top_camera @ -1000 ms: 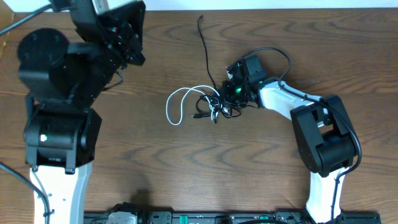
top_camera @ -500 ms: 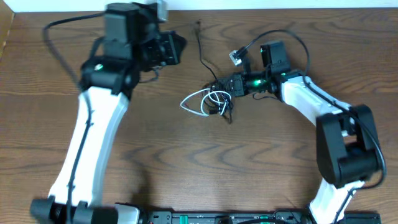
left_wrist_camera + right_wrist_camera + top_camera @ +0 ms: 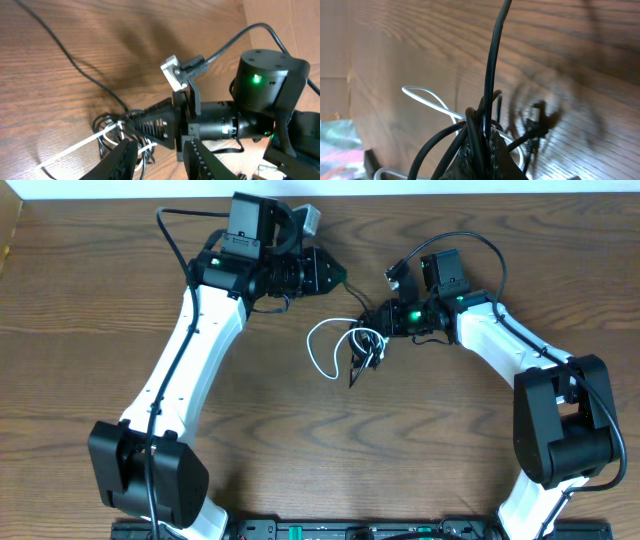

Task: Untangle cables

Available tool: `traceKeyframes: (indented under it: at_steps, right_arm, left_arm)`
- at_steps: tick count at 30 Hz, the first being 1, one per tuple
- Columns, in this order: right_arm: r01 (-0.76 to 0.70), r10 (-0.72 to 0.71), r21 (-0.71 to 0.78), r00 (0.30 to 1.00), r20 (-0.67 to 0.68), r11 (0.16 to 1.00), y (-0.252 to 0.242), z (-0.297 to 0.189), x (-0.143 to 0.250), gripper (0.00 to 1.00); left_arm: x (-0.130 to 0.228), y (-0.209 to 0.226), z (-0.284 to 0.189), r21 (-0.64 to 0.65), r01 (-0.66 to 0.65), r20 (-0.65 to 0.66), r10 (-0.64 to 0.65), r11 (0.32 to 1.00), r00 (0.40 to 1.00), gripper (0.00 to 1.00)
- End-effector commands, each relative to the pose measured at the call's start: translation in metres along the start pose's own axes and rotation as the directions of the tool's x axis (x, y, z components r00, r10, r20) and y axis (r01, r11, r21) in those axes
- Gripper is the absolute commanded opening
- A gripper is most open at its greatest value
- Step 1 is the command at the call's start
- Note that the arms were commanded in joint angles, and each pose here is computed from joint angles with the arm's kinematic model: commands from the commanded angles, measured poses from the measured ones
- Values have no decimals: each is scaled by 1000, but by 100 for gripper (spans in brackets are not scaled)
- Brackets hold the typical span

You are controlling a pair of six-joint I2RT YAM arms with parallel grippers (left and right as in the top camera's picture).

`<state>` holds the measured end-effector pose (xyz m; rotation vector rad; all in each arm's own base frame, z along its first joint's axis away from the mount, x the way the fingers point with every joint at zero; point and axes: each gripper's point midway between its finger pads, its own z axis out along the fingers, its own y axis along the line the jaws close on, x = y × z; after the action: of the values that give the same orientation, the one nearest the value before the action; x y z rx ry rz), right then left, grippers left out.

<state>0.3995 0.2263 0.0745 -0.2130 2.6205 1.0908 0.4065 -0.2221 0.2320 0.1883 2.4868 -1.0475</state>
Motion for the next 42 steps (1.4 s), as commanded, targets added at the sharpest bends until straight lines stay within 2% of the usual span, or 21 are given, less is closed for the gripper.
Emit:
traceKeyframes:
  at_steps: [1,7,8,9,11,14,17,19,22,24,28,35,36,37,38,42]
  right_arm:
    - [-33,32,50,999,18,998,-10,-2,-3,1]
    - [-41,40,58,999,20,997,-11,-2,-3,1]
    - [-42,41,61,999,21,997,-12,-2,-3,1]
    - [-46,45,63,999,19,997,-13,-3,-3,1]
    - [-49,48,64,999,16,997,-14,-3,-2,1]
    - [-49,48,64,999,16,997,-14,-3,-2,1]
    - [-49,48,64,999,16,997,-14,-3,-2,1]
    - [-50,49,65,999,15,997,-14,-3,-2,1]
    - [-54,53,67,999,11,996,-14,-3,0,1]
    - [-54,54,67,999,10,996,-14,-3,0,1]
    - [-56,56,72,998,10,996,-16,-3,0,1]
    - [-57,56,75,998,11,996,-16,-3,0,1]
    - [-56,56,75,998,11,996,-16,-3,0,1]
    - [-57,56,75,998,11,996,-16,-3,0,1]
    - [-56,56,78,998,12,995,-17,-3,0,1]
    - [-57,55,100,998,19,993,-20,-4,-1,1]
  left_arm:
    - [15,-3,6,3,-67,-47,67,998,997,38]
    - [39,7,15,-21,-36,-146,32,999,989,41]
    - [42,9,16,-28,-12,-159,7,1000,987,41]
    - [48,10,18,-44,70,-178,-77,997,981,41]
    - [50,8,20,-48,93,-187,-101,994,977,41]
    - [54,3,26,-43,27,-195,-35,999,980,41]
    - [59,8,34,-61,-149,-218,132,987,967,41]
    - [70,22,41,-73,-315,-281,284,946,917,43]
    - [82,37,52,-37,-399,-349,363,916,864,44]
    - [88,45,59,-20,-412,-377,375,911,847,44]
    - [106,36,76,144,-389,-394,413,910,821,45]
    - [113,47,89,151,-361,-424,390,920,817,44]
    - [114,48,90,151,-359,-427,388,921,817,40]
    - [114,48,91,151,-359,-426,388,921,817,26]
    - [114,48,91,151,-359,-425,389,921,817,7]
    - [103,47,87,139,-365,-395,390,921,832,7]
